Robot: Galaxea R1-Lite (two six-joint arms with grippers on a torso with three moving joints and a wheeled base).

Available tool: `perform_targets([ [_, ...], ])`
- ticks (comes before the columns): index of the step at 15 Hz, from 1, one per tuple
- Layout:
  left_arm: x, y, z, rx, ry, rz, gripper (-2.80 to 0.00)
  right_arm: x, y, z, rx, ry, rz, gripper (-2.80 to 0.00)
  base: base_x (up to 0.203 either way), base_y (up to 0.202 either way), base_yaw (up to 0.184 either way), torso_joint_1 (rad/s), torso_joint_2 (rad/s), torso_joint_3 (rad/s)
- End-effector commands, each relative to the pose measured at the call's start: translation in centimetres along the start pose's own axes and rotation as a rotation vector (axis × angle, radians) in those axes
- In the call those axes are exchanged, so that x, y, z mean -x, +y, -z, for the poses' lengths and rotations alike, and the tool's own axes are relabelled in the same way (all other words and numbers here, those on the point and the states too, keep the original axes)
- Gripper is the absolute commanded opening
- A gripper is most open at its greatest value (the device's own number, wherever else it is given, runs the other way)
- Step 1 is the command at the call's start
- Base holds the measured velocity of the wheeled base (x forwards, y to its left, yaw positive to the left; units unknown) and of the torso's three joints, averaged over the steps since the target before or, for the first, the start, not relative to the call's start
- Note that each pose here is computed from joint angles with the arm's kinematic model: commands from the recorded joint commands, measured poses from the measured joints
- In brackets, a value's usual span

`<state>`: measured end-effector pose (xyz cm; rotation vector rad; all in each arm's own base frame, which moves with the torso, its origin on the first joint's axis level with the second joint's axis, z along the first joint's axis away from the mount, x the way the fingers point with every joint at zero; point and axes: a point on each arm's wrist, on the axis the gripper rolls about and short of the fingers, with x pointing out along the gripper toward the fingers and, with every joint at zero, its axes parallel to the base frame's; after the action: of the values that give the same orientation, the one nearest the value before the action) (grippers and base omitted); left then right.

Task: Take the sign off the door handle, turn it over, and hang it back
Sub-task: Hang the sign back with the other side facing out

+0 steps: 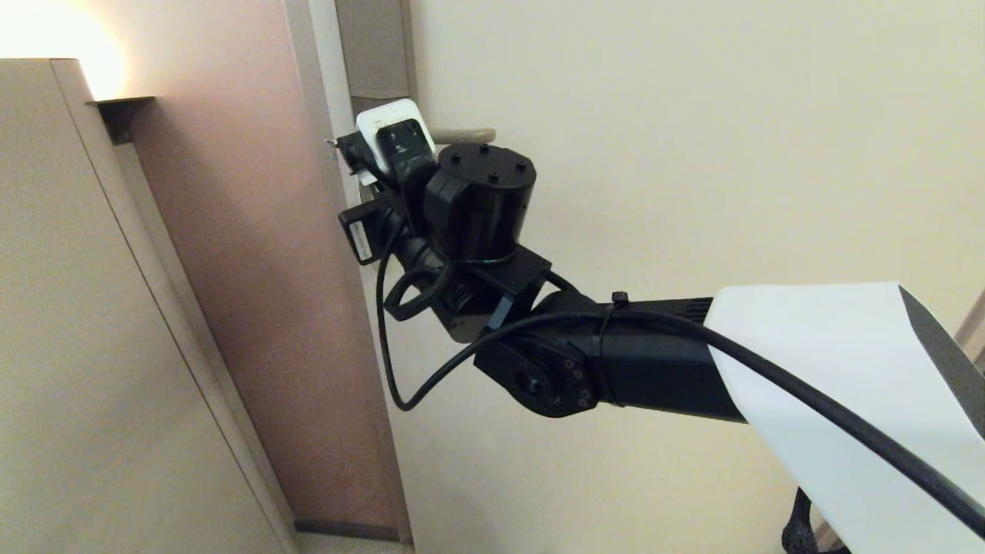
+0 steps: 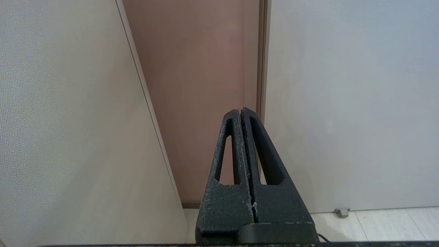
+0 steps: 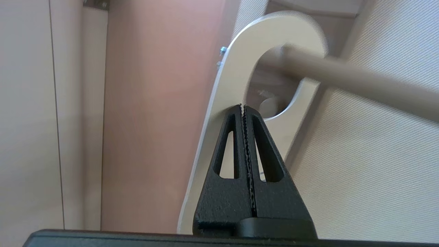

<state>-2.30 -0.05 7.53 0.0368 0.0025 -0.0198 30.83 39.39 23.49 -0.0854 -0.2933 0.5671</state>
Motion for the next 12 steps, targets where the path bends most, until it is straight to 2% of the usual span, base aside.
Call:
perform_targets([
  [1,0.0,0.0,0.0,0.000,0.002,0.000,-2.80,-0.2,0.4,0.8,0.004,0.007,-0.003,-2.80,0.000,0.000,0.000,0.000,0.00,0.000],
  [7,0.0,0.0,0.0,0.000,0.002,0.000,-2.80,-0.9,1.3,3.5,0.016,0.038,-0.008,-2.80,0.000,0.000,0.000,0.000,0.00,0.000],
  [12,0.0,0.0,0.0,0.000,0.002,0.000,-2.80,-1.5,0.4,5.2,0.027,0.055,0.015,-2.80,0.000,0.000,0.000,0.000,0.00,0.000],
])
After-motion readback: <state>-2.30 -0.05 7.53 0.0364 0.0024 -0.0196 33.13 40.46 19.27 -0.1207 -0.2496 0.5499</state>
